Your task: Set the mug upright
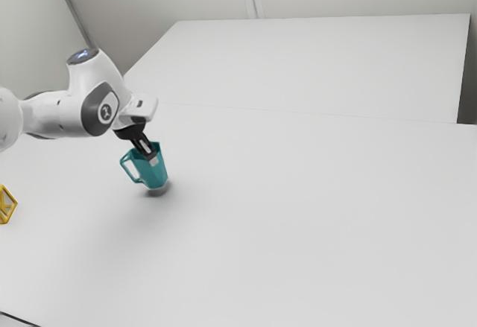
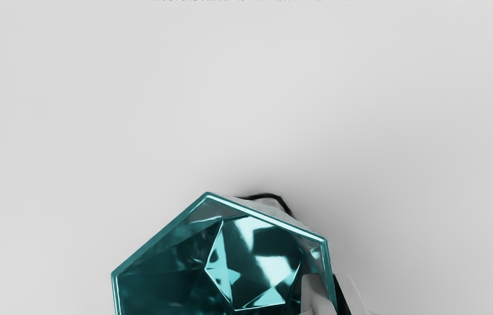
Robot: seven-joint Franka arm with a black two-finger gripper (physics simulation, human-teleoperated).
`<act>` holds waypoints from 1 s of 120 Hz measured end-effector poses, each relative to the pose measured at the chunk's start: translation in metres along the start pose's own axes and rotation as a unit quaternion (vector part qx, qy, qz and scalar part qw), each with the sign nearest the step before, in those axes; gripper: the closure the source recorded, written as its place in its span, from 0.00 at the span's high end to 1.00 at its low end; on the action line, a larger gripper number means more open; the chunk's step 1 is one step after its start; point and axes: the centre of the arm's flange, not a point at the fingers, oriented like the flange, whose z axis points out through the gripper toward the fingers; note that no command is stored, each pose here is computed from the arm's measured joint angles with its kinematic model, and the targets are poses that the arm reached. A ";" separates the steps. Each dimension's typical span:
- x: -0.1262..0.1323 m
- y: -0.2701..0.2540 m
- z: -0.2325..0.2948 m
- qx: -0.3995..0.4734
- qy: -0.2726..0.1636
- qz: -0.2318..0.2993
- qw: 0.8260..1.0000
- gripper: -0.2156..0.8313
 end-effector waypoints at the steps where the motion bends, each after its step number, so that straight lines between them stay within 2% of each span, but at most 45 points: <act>1: 0.000 0.000 0.000 0.001 0.001 -0.001 1.000 0.04; 16: -0.007 -0.003 0.008 0.011 0.005 -0.030 0.999 0.04; 30: -0.025 -0.012 0.018 0.012 0.001 -0.066 0.998 0.06; 53: -0.052 -0.032 0.022 0.015 0.000 -0.123 0.992 0.44; 69: -0.059 -0.041 0.017 0.019 0.004 -0.148 0.989 0.61; 85: -0.054 -0.050 -0.004 0.030 0.019 -0.162 0.986 0.69; 106: -0.042 -0.063 -0.048 0.038 0.030 -0.171 0.984 0.75; 112: -0.034 -0.068 -0.075 0.038 0.023 -0.174 0.984 0.76; 120: -0.017 -0.072 -0.138 0.038 0.015 -0.183 0.982 0.77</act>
